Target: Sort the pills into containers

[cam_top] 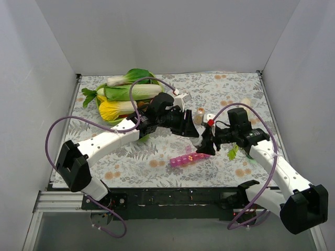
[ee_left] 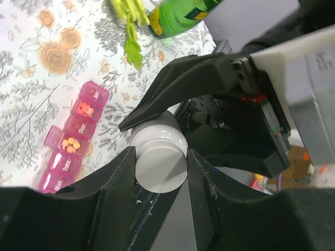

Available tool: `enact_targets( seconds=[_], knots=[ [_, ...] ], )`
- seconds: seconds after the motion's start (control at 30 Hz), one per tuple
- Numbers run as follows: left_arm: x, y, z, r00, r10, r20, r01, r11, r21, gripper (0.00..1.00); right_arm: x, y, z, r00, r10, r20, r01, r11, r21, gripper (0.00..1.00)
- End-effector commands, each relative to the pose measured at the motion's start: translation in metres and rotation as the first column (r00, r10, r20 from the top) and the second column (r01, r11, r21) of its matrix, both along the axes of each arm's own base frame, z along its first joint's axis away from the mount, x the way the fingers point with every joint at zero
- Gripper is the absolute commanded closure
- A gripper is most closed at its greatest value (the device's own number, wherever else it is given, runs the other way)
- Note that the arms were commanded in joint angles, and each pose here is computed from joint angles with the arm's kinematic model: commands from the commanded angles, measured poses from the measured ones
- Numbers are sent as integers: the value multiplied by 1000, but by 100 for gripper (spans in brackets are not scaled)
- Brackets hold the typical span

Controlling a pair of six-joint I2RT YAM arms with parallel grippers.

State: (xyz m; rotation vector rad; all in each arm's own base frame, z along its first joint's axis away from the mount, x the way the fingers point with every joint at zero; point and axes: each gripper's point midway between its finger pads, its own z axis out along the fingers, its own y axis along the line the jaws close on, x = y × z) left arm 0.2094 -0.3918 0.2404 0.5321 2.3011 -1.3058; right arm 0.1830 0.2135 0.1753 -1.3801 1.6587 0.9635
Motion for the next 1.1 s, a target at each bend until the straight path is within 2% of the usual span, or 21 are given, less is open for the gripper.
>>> enact_targets(
  seconds=[0.0, 0.1, 0.13, 0.2, 0.3, 0.33, 0.5, 0.6, 0.63, 0.7, 0.8, 0.87, 1.07],
  knots=[
    [-27, -15, 10, 944, -284, 166, 303, 948, -101, 82, -18, 15, 30, 990, 129, -53, -118, 977, 180, 99],
    [-20, -12, 16, 944, -267, 192, 296, 944, -145, 66, -19, 14, 32, 988, 139, -73, -122, 971, 207, 99],
    [-15, -9, 16, 951, -252, 179, 280, 947, -157, 51, -19, 14, 32, 988, 138, -73, -120, 971, 208, 99],
    [4, 1, 28, 973, -181, 143, 208, 956, -205, 36, -19, 13, 31, 989, 136, -67, -119, 971, 207, 99],
    [16, 15, 57, 981, -105, 161, 149, 943, -296, 15, -19, 12, 27, 991, 123, -58, -110, 975, 195, 99],
    [22, 20, 63, 982, -78, 174, 131, 939, -319, 3, -18, 11, 26, 991, 121, -53, -108, 975, 192, 99],
    [20, 41, 93, 985, -6, 172, 72, 923, -378, 2, -10, 8, 22, 997, 81, -15, -78, 985, 151, 99],
    [16, 53, 89, 997, 74, 33, -56, 922, -384, 2, 5, 1, 17, 999, 8, 52, -13, 996, 89, 99],
    [13, 56, 88, 995, 82, -57, -98, 911, -400, 2, 14, -4, 15, 995, -37, 88, 32, 998, 53, 99],
    [5, 59, 72, 985, 75, -157, -131, 913, -386, 2, 24, -9, 18, 986, -73, 150, 70, 997, 29, 99],
    [3, 62, 51, 952, 134, -275, -218, 928, -302, 3, 36, -15, 20, 968, -120, 221, 127, 992, -18, 99],
    [12, 62, 42, 930, 221, -296, -300, 919, -257, 3, 42, -17, 22, 953, -132, 272, 150, 988, -46, 99],
    [19, 42, 24, 872, 320, -370, -397, 905, -153, 7, 45, -17, 19, 945, -131, 301, 159, 985, -71, 99]
  ],
)
